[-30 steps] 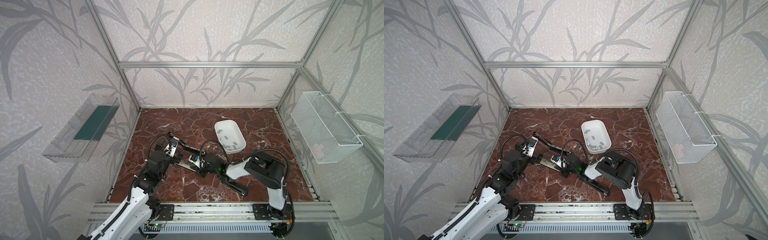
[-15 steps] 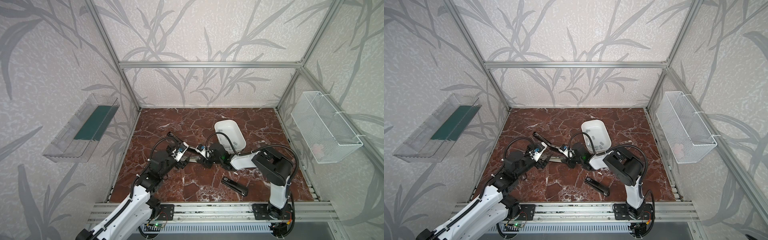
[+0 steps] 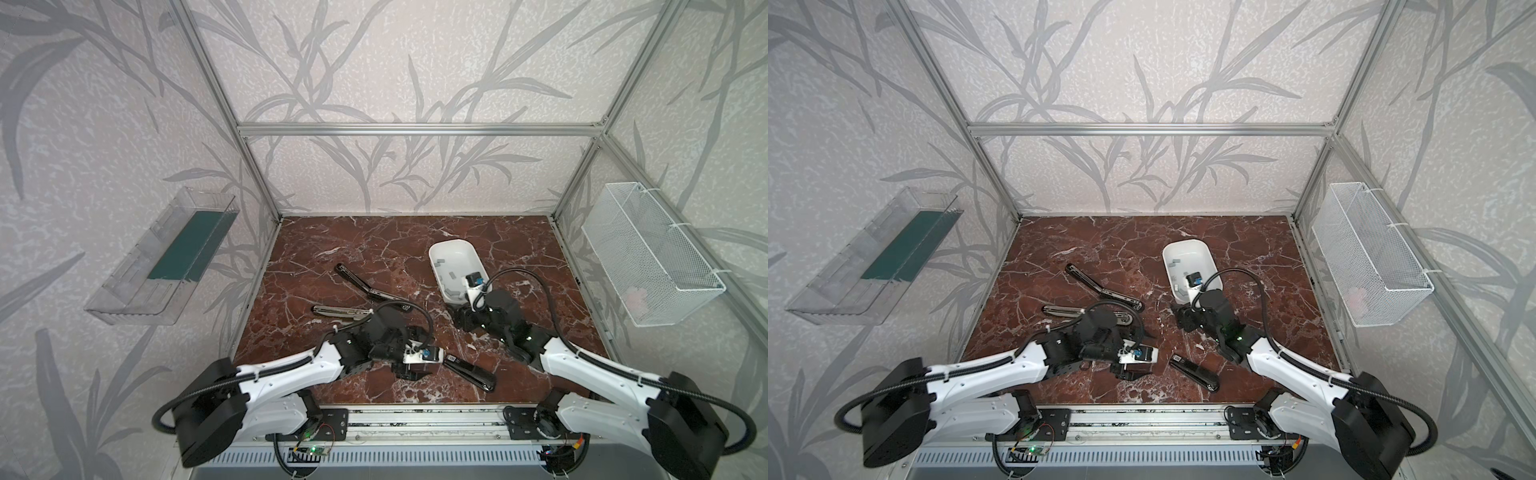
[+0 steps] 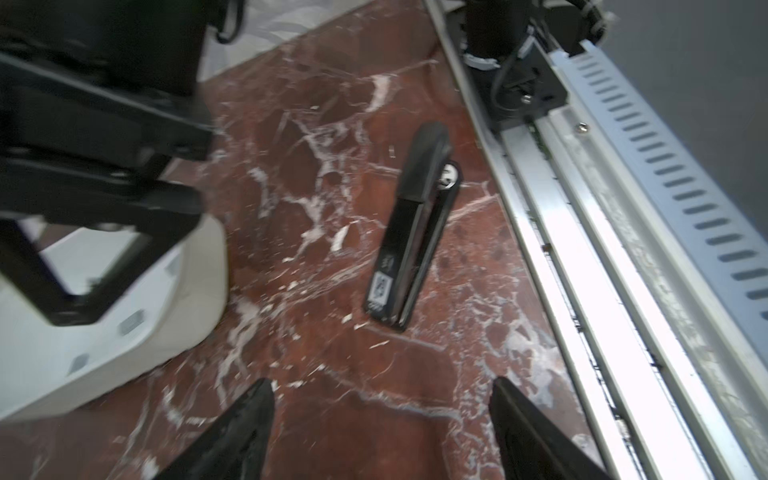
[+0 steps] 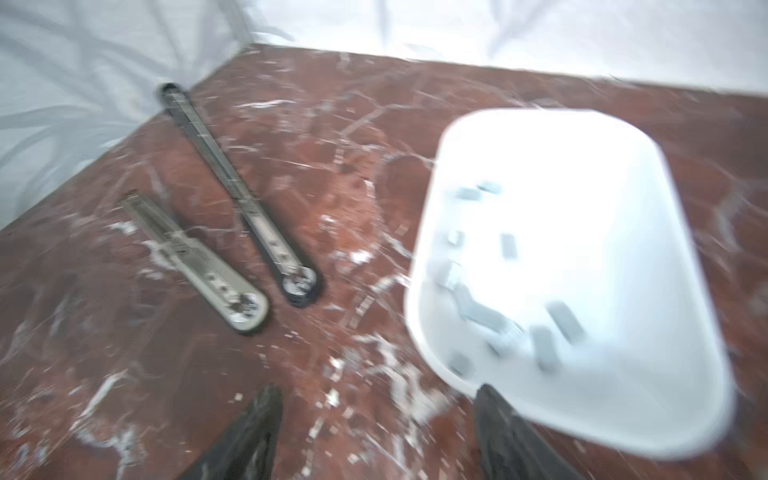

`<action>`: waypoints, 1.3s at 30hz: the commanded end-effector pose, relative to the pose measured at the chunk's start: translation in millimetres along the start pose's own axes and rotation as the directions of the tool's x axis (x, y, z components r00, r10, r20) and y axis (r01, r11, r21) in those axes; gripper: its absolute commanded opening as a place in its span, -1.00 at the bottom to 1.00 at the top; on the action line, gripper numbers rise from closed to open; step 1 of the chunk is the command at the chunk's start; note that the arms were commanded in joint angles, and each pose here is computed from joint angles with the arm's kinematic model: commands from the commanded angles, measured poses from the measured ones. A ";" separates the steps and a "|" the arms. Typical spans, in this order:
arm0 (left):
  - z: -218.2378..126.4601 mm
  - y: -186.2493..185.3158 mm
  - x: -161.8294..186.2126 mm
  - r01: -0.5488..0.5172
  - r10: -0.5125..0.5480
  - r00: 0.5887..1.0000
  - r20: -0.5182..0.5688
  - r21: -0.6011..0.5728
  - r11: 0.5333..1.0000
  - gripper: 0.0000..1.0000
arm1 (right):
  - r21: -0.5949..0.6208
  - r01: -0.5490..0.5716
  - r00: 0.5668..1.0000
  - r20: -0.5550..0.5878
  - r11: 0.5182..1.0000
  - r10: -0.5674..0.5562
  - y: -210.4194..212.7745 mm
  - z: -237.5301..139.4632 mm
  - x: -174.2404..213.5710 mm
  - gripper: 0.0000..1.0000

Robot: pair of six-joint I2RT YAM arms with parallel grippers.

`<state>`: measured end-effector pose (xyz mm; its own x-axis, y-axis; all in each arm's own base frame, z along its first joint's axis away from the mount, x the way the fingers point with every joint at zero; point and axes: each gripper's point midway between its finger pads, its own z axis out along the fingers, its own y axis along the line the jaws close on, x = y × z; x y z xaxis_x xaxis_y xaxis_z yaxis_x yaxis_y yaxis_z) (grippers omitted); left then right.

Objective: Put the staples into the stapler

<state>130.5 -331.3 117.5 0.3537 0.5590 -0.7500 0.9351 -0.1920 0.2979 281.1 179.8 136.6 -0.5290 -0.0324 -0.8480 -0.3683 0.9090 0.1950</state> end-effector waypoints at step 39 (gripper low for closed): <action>52.4 12.6 41.5 0.136 -0.078 0.966 -0.248 0.228 0.964 -1.00 | -0.029 -0.161 0.987 0.022 0.987 0.162 -33.6 -21.7 20.2 0.51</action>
<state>145.3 -387.9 51.6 0.3006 0.7410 -0.6005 0.9386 -0.3414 0.0485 270.7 105.8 115.7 -0.5871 0.1888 -0.7872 -0.1196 0.9415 0.3150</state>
